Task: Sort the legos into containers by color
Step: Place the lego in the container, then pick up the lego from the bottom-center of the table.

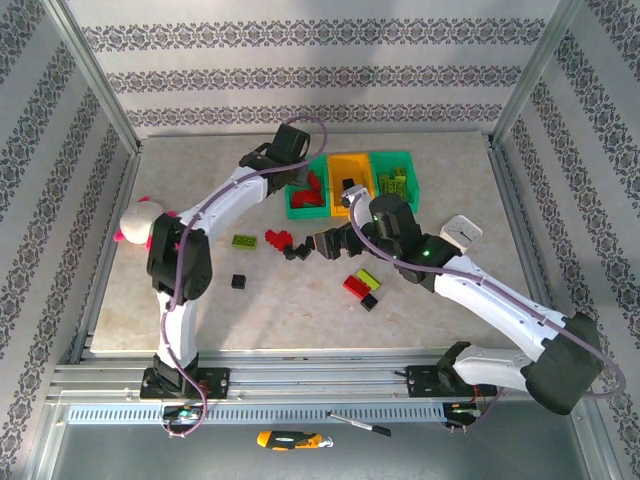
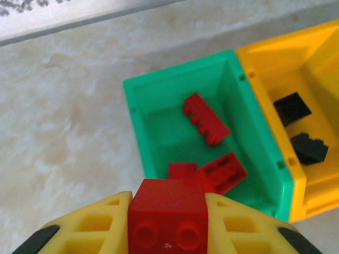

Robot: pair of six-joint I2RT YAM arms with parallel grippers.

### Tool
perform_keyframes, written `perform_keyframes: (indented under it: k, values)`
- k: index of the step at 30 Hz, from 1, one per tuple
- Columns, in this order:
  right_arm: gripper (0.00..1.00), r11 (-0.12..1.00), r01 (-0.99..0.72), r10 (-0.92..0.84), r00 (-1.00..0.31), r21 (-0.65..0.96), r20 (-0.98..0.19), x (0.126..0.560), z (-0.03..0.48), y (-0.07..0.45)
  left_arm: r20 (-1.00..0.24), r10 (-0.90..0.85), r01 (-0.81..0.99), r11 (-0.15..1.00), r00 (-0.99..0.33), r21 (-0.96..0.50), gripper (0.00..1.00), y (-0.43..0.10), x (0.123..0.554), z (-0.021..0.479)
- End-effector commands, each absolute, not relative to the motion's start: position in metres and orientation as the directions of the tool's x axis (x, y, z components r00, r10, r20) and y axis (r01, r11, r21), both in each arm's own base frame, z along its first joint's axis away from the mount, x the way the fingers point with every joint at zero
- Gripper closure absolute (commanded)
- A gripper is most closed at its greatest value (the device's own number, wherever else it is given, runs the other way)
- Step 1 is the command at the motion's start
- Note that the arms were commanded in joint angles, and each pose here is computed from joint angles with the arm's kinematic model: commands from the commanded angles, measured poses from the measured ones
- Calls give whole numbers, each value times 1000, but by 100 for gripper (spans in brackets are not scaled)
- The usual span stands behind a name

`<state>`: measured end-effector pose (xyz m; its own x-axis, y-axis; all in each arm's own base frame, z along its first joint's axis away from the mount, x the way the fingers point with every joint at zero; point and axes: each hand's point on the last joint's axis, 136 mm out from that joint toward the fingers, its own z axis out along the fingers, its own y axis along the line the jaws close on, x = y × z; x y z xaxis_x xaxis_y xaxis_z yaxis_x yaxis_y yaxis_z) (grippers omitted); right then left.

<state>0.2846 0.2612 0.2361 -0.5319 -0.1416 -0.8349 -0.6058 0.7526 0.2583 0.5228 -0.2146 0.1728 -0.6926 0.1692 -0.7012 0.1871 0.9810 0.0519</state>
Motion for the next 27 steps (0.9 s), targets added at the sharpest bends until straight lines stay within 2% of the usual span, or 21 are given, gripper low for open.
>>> perform_keyframes:
  k: [1, 7, 10, 12, 14, 16, 20, 27]
  values:
    - [2, 780, -572, -104, -517, 253, -849, 290, 241, 249, -722, 210, 230, 970, -659, 72, 85, -228, 547, 166]
    - [2, 801, -540, -80, -525, 259, -847, 290, 238, 237, -718, 253, 271, 958, -649, 93, 82, -244, 574, 146]
    - [2, 809, -526, -69, -530, 264, -845, 289, 238, 232, -719, 258, 269, 958, -645, 102, 69, -245, 578, 148]
    - [2, 817, -510, -59, -536, 267, -842, 289, 236, 227, -726, 258, 263, 959, -637, 109, 50, -244, 579, 154]
    - [2, 826, -495, -51, -544, 271, -838, 290, 234, 223, -732, 260, 264, 958, -630, 113, 37, -243, 576, 162]
    - [2, 836, -477, -47, -553, 270, -832, 290, 232, 218, -745, 261, 276, 955, -614, 107, 28, -244, 572, 173]
    - [3, 883, -405, -50, -586, 239, -809, 292, 221, 204, -804, 274, 315, 942, -528, 115, 21, -247, 556, 199]
    - [4, 925, -348, -176, -747, 151, -641, 269, 175, 185, -880, 286, 438, 893, -379, 101, 8, -252, 491, 233]
